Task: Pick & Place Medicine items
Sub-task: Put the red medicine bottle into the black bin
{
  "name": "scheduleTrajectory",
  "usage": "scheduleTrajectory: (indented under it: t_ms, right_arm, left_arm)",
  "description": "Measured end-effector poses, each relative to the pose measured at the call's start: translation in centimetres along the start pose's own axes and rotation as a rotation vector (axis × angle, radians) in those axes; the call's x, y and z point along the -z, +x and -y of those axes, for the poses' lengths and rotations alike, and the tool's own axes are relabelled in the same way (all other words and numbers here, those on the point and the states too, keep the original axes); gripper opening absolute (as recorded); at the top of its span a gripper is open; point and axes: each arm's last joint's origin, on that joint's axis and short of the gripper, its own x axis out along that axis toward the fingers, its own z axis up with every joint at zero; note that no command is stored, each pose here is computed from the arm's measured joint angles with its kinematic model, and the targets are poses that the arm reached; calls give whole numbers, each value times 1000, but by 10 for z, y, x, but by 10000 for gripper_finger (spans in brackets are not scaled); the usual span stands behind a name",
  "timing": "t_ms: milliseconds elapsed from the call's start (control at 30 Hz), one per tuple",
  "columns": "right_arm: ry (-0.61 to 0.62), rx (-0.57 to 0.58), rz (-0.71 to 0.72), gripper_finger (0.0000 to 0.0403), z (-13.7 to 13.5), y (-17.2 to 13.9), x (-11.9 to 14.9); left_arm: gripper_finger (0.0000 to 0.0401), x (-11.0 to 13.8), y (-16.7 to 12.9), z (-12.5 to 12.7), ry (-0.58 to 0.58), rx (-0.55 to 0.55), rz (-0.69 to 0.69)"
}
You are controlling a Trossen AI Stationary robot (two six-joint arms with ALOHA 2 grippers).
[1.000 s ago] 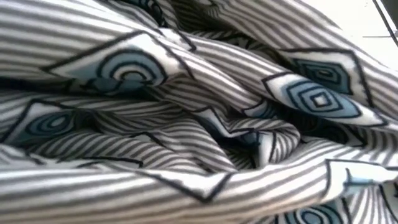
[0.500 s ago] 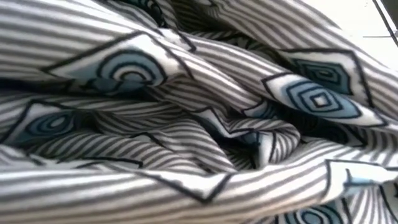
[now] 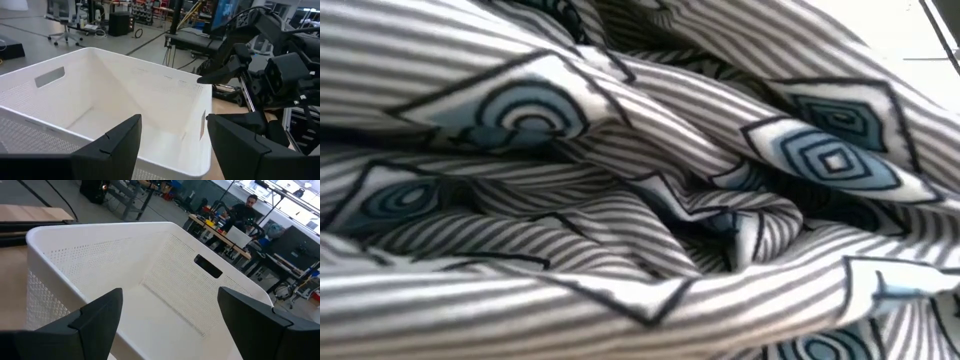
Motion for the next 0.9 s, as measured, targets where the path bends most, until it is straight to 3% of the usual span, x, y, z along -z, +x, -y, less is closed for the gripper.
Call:
scheduleTrajectory:
  t_ms: [100, 167, 367, 500, 567, 667, 900]
  right_arm:
    - [-7, 0, 0, 325, 0, 0, 0]
    - [-73, 0, 1, 325, 0, 0, 0]
    - [-623, -6, 29, 325, 5, -16, -7]
    - [-857, 1, 73, 325, 6, -40, -9]
    - [-862, 48, 99, 325, 6, -55, -10]
    - [-758, 104, 149, 325, 16, -83, -16]
    - [-389, -163, 239, 325, 53, -153, -34]
  left_arm:
    - [233, 2, 0, 0, -2, -2, -18]
    - [233, 2, 0, 0, -3, -3, -19]
    - [233, 2, 0, 0, -3, -3, -20]
    - [235, 2, 0, 0, -3, -2, -20]
    - [234, 2, 0, 0, -3, -3, -20]
    - [234, 2, 0, 0, -3, -3, -20]
    - [236, 2, 0, 0, -3, -2, -20]
